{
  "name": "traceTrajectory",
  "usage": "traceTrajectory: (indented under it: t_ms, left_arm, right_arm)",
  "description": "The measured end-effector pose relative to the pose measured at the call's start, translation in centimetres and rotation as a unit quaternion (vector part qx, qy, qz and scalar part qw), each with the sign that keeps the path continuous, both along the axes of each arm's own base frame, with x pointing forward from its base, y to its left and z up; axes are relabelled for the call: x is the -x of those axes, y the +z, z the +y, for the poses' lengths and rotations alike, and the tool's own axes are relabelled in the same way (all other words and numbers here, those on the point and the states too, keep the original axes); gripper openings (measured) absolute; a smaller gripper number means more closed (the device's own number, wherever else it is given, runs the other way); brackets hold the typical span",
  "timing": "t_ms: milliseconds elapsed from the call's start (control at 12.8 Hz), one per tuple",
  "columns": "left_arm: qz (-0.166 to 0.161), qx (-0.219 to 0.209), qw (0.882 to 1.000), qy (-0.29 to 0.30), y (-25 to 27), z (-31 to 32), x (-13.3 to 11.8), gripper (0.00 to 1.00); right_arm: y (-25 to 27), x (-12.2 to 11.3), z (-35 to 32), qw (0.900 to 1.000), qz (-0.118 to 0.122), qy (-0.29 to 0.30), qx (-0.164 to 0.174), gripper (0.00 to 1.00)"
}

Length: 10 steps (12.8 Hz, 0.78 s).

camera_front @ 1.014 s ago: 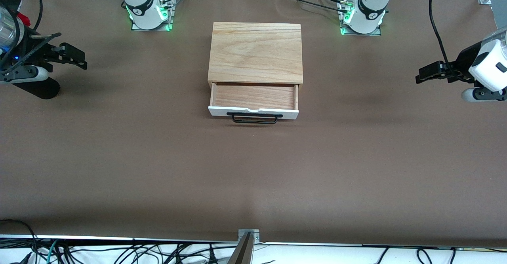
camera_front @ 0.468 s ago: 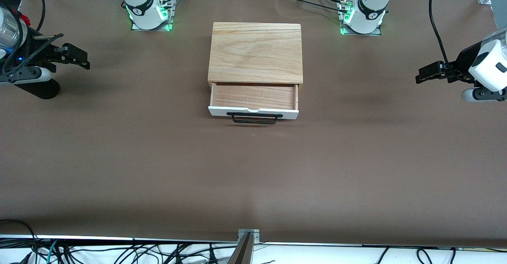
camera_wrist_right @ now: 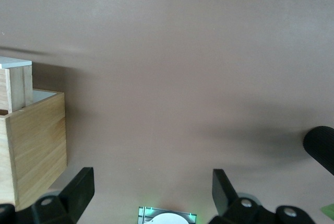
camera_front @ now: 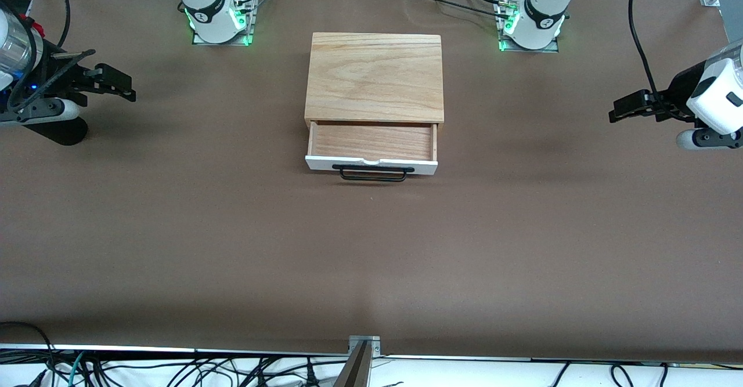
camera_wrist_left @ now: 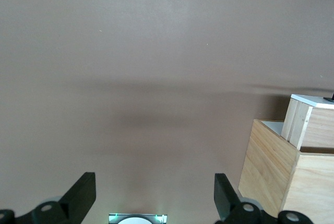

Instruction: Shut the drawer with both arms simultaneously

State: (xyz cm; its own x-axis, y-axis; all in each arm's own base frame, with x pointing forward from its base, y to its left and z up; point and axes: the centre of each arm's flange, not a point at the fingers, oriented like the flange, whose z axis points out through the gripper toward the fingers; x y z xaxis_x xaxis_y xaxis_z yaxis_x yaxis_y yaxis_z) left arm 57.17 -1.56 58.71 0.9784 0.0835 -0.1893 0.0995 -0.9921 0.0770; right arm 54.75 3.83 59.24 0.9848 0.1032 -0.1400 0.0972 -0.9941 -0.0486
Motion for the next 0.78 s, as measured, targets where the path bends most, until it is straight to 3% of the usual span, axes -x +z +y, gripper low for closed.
traceTrajectory:
  t_ms: [390, 780]
  left_arm:
    - [0.0, 0.0, 1.0, 0.0, 0.0, 0.0, 0.0, 1.0]
    - [0.0, 0.0, 1.0, 0.0, 0.0, 0.0, 0.0, 1.0]
  right_arm:
    - [-0.3, -0.1, 0.3, 1.0, 0.003, 0.0, -0.01, 1.0]
    - [-4.9, -2.8, 2.8, 0.994, 0.021, -0.014, -0.103, 1.0]
